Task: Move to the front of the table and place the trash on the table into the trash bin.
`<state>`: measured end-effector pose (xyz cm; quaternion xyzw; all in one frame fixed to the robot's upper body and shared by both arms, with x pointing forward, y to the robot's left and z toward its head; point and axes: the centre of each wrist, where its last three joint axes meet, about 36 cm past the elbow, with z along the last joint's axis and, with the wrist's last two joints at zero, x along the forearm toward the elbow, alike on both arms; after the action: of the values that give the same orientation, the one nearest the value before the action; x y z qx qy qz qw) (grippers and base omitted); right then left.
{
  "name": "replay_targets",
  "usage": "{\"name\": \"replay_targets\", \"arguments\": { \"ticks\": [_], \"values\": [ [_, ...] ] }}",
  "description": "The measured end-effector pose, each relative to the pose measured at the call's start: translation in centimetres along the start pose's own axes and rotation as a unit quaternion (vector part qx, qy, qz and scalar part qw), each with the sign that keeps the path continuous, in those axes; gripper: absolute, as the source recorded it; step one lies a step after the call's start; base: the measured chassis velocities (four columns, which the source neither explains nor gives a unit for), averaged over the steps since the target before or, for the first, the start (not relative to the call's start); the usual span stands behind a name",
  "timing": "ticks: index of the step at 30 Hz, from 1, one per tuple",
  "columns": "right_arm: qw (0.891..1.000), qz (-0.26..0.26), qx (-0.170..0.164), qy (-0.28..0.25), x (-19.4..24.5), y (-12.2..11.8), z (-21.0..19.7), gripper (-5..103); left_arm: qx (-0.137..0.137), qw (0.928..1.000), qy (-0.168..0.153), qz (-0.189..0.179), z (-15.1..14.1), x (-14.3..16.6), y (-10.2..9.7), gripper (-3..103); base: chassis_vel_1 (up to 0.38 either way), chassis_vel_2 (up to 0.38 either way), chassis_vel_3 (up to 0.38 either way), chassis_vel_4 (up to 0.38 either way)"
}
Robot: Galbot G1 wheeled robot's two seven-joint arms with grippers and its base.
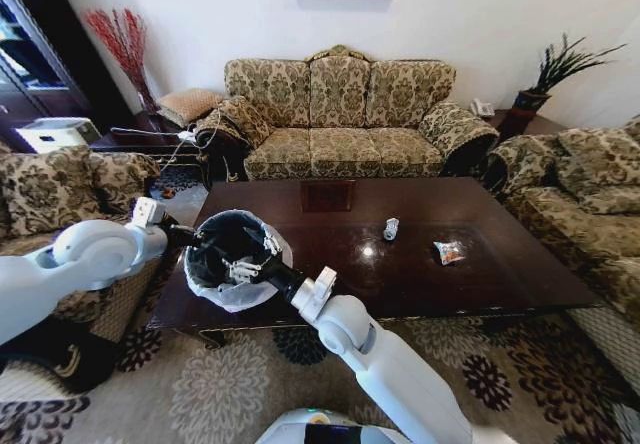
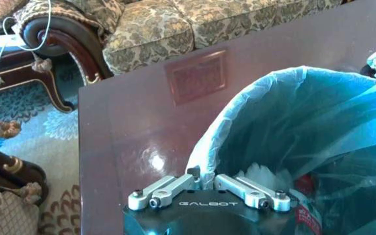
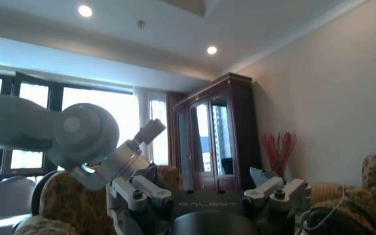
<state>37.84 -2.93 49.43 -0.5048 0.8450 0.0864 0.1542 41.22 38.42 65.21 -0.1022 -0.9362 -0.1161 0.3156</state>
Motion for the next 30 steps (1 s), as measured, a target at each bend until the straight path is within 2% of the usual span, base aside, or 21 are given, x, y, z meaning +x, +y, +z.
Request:
{"name": "replay_targets", "arguments": {
  "ticks": [1,2,4,6,7,8,9,11,12,14,15,16,17,19,22,24,26,28,30],
  "values": [
    [1.000,0.000,0.000,0.000,0.0,0.0,0.0,92,0.000,1.0000,0.000,0.000,0.0,0.0,0.0,0,0.000,0.000,0.000,0.000],
    [1.000,0.007,-0.004,-0.010,0.1,0.1,-0.4,97,0.001,1.0000,0.000,-0.002,0.1,0.0,0.1,0,0.000,0.000,0.000,0.000],
    [0.998,0.057,-0.014,-0.024,1.0,-0.4,-1.1,100,0.007,0.9999,0.001,-0.008,0.5,-0.1,0.5,0,0.000,0.000,0.000,0.000],
    [0.997,0.075,-0.015,-0.022,1.3,-0.6,-1.1,100,0.008,0.9999,0.001,-0.008,0.6,-0.1,0.5,0,0.000,0.000,0.000,0.000],
    [0.991,0.135,-0.020,-0.004,2.6,-1.7,-0.5,100,0.012,0.9999,0.000,-0.009,0.8,-0.1,0.6,0,0.000,0.000,0.000,0.000],
    [0.986,0.164,-0.027,0.008,3.3,-2.5,-0.1,100,0.013,0.9999,0.000,-0.009,0.9,-0.1,0.6,0,0.000,0.000,0.000,0.000],
    [0.986,0.164,-0.027,0.008,3.3,-2.5,-0.1,100,0.013,0.9999,0.000,-0.009,0.9,-0.1,0.6,0,0.000,0.000,0.000,0.000],
    [0.968,0.244,-0.037,0.045,6.1,-5.5,2.0,100,0.014,0.9999,-0.002,-0.008,1.1,0.0,0.5,0,0.000,0.000,0.000,0.000],
    [0.968,0.244,-0.037,0.045,6.1,-5.5,2.0,100,0.014,0.9999,-0.002,-0.008,1.1,0.0,0.5,0,0.000,0.000,0.000,0.000],
    [0.949,0.303,-0.042,0.073,8.1,-7.5,3.5,100,0.013,0.9999,-0.002,-0.007,1.3,0.0,0.3,0,0.000,0.000,0.000,0.000],
    [0.949,0.303,-0.042,0.073,8.1,-7.5,3.5,100,0.013,0.9999,-0.002,-0.007,1.3,0.0,0.3,0,0.000,0.000,0.000,0.000],
    [0.934,0.340,-0.061,0.091,9.2,-8.8,4.3,100,0.013,0.9999,-0.002,-0.006,1.4,0.0,0.2,0,-0.030,-0.053,0.026,0.016],
    [0.924,0.360,-0.070,0.108,10.0,-9.9,4.9,100,0.013,0.9999,-0.003,-0.004,1.4,0.0,0.1,0,-0.020,-0.053,0.045,0.030],
    [0.920,0.367,-0.072,0.115,10.2,-10.4,5.2,100,0.013,0.9999,-0.003,-0.003,1.5,0.0,0.0,0,0.000,0.000,0.000,0.000],
    [0.907,0.398,-0.057,0.128,10.9,-13.3,7.1,100,0.013,0.9999,-0.006,0.002,1.7,0.2,-0.4,0,-0.053,-0.054,0.075,0.080],
    [0.905,0.402,-0.052,0.127,10.9,-13.9,7.5,100,0.014,0.9999,-0.007,0.003,1.8,0.3,-0.6,0,-0.101,-0.077,0.137,0.110],
    [0.900,0.414,-0.034,0.133,10.7,-15.8,9.1,100,0.017,0.9998,-0.011,0.009,2.1,0.6,-1.2,0,-0.144,-0.164,0.167,0.157],
    [0.899,0.416,-0.029,0.135,10.6,-16.3,9.5,100,0.017,0.9997,-0.012,0.011,2.1,0.7,-1.4,0,-0.197,-0.191,0.197,0.194],
    [0.895,0.420,-0.004,0.149,10.4,-17.7,11.0,100,0.018,0.9996,-0.014,0.017,2.3,0.9,-1.8,0,-0.207,-0.236,0.248,0.215]
  ]
}}
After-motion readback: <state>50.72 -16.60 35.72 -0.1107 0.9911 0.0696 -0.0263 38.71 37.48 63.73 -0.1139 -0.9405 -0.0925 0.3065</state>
